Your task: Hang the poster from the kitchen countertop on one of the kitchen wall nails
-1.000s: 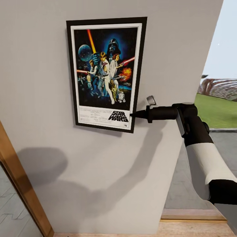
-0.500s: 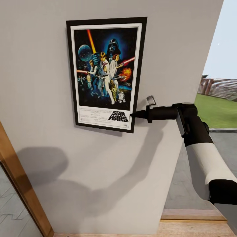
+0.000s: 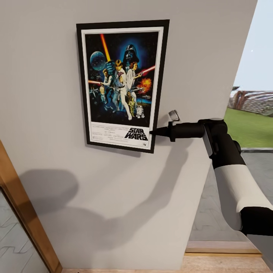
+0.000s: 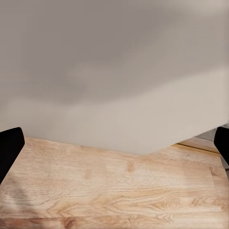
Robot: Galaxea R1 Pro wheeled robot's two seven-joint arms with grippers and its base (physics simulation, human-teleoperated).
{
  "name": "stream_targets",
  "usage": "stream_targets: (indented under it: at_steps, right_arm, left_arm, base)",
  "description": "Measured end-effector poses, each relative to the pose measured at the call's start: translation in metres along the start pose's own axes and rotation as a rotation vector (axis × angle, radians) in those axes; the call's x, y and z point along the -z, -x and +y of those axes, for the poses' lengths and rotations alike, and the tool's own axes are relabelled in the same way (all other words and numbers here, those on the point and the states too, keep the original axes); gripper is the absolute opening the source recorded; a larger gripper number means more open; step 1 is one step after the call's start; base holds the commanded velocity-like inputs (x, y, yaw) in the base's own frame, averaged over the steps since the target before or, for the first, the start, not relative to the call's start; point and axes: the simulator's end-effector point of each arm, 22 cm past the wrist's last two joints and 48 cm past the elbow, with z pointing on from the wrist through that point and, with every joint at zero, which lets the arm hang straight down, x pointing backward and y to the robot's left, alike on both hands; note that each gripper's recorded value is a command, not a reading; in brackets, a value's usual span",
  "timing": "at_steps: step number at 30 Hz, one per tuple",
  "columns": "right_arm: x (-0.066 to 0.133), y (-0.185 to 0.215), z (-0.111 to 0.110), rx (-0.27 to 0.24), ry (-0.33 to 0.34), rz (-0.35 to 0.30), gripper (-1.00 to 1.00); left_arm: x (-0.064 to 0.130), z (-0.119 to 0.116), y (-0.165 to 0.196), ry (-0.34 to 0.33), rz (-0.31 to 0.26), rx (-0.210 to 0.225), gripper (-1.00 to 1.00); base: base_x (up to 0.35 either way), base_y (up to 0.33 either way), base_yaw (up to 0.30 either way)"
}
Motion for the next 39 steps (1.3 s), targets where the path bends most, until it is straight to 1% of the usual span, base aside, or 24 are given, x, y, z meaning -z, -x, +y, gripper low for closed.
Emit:
stream_targets:
  at_steps: [13,17,26,39]
  right_arm:
    - [-0.0006,-0.0002,-0.0001,-0.009,0.002,-0.003,-1.0]
    - [0.0001,-0.003,0.0022,-0.023,0.023,-0.003,-1.0]
    - [0.0001,-0.0058,0.0037,-0.037,0.04,-0.003,-1.0]
    - [-0.0009,-0.0069,0.0037,-0.037,0.04,0.001,-1.0]
  left_arm:
    - [0.0001,0.0,0.0001,0.0,0.0,0.0,1.0]
    - [0.0003,-0.0002,0.0001,0.0,-0.001,0.0,1.0]
    - [0.0003,-0.0002,0.0002,0.0,-0.001,0.0,1.0]
    - [0.0002,-0.0001,0.0002,0.0,-0.001,0.0,1.0]
  base:
    - [0.0,0.0,0.0]
    - [0.0,0.0,0.0]
    - [0.0,0.0,0.0]
    - [0.0,0.0,0.0]
